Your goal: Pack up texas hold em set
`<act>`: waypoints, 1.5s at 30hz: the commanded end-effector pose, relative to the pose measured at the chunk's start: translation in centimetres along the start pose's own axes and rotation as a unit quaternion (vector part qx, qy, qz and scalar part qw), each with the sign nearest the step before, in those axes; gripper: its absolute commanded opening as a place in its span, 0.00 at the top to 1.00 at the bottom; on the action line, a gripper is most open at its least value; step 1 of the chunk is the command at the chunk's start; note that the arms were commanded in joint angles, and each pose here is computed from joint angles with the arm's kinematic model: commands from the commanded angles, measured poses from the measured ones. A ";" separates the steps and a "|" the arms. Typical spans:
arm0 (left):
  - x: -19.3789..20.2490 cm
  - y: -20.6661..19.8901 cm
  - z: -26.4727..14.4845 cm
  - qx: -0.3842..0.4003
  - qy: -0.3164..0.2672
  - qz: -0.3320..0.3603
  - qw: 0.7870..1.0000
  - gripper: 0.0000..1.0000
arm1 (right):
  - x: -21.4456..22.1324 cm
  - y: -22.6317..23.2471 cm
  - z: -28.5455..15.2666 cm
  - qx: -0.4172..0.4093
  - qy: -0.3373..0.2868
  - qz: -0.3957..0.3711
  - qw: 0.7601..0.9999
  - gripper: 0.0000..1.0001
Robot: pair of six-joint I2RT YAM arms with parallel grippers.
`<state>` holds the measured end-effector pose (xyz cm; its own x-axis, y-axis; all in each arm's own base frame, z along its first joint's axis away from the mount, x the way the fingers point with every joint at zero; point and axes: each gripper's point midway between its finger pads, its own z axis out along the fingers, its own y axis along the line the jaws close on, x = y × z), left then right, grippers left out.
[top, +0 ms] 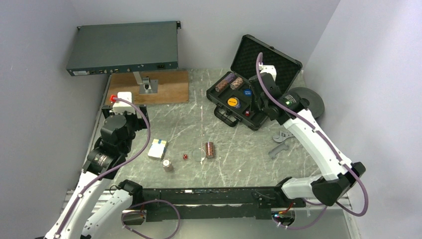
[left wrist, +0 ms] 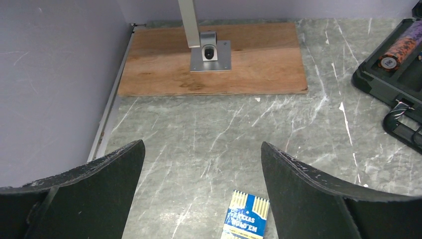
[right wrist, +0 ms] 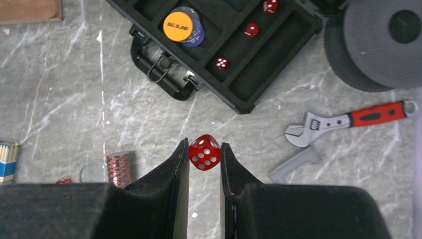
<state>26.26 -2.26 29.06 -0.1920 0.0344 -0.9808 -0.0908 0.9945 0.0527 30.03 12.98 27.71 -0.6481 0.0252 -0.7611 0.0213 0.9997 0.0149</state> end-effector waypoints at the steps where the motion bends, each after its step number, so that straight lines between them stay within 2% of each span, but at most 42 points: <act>1: -1.0 0.3 0.3 -0.013 -0.020 0.001 1.000 0.07 | -0.4 1.8 1.6 -0.040 -0.005 0.002 0.999 1.00; 9: -0.9 0.2 0.2 -0.010 -0.021 0.000 1.000 0.06 | 1.3 1.8 3.3 -0.030 0.013 0.011 0.999 1.00; 24: -0.6 -0.1 0.0 -0.010 -0.024 0.014 1.000 0.05 | 0.9 0.7 4.4 0.011 0.013 0.048 0.999 1.00; 35: -0.7 0.0 -0.3 -0.016 -0.034 0.017 0.999 0.04 | 2.9 -0.2 5.5 0.023 0.026 0.036 0.999 1.00; 40: -0.9 -0.3 -0.3 -0.007 -0.031 0.016 0.999 0.04 | 1.6 -2.1 7.8 0.030 0.024 0.054 0.998 1.00; 45: -1.2 -0.6 -0.6 0.005 -0.032 0.008 0.999 0.04 | 1.2 -3.8 12.2 0.012 0.035 0.094 0.995 1.00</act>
<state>26.00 -2.65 28.73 -0.1714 0.0788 -0.9820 -0.0923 0.9911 0.0957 35.08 9.31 19.81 -0.7043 0.1776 -0.6873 0.1842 0.9808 0.0648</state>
